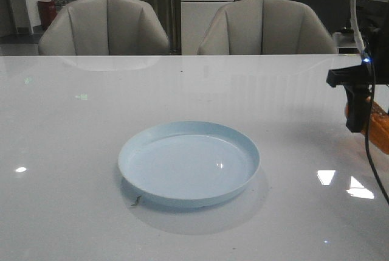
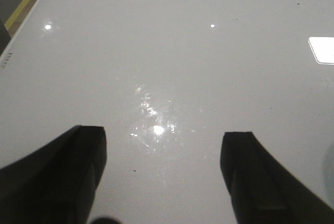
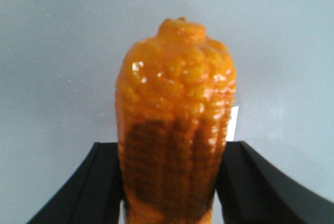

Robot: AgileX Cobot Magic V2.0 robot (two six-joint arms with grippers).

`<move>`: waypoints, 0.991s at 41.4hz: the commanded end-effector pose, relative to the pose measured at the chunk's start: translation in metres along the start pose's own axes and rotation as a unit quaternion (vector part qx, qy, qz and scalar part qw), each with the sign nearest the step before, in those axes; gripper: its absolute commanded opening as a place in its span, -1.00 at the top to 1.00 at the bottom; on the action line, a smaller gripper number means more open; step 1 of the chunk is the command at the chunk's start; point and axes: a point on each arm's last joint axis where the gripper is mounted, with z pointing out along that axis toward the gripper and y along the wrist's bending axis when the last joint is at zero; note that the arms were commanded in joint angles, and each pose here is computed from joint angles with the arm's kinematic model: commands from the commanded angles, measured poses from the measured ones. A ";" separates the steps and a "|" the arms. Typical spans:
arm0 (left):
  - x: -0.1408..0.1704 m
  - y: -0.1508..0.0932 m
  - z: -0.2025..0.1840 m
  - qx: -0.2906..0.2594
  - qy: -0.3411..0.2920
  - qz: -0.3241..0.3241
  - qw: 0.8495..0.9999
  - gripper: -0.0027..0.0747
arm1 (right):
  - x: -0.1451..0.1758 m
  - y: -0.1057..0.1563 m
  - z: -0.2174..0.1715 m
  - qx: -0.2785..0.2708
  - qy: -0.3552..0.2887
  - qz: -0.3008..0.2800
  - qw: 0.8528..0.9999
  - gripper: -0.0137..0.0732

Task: Place corn on plate with both arms
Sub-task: 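Lower the right gripper over the orange corn cob and grasp it, then carry the corn with the right gripper over the plate and lower it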

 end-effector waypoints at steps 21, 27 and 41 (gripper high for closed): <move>-0.017 0.000 -0.007 -0.001 -0.060 -0.007 0.998 -0.43 | -0.007 0.160 -0.108 -0.107 -0.099 -0.188 0.971 0.57; -0.017 0.000 -0.007 0.000 -0.060 -0.009 0.998 -0.43 | 0.009 0.194 -0.110 -0.133 -0.095 -0.221 0.961 0.57; -0.017 0.000 -0.007 0.001 -0.060 -0.011 0.998 -0.43 | 0.017 0.219 -0.113 -0.160 -0.119 -0.238 0.951 -0.23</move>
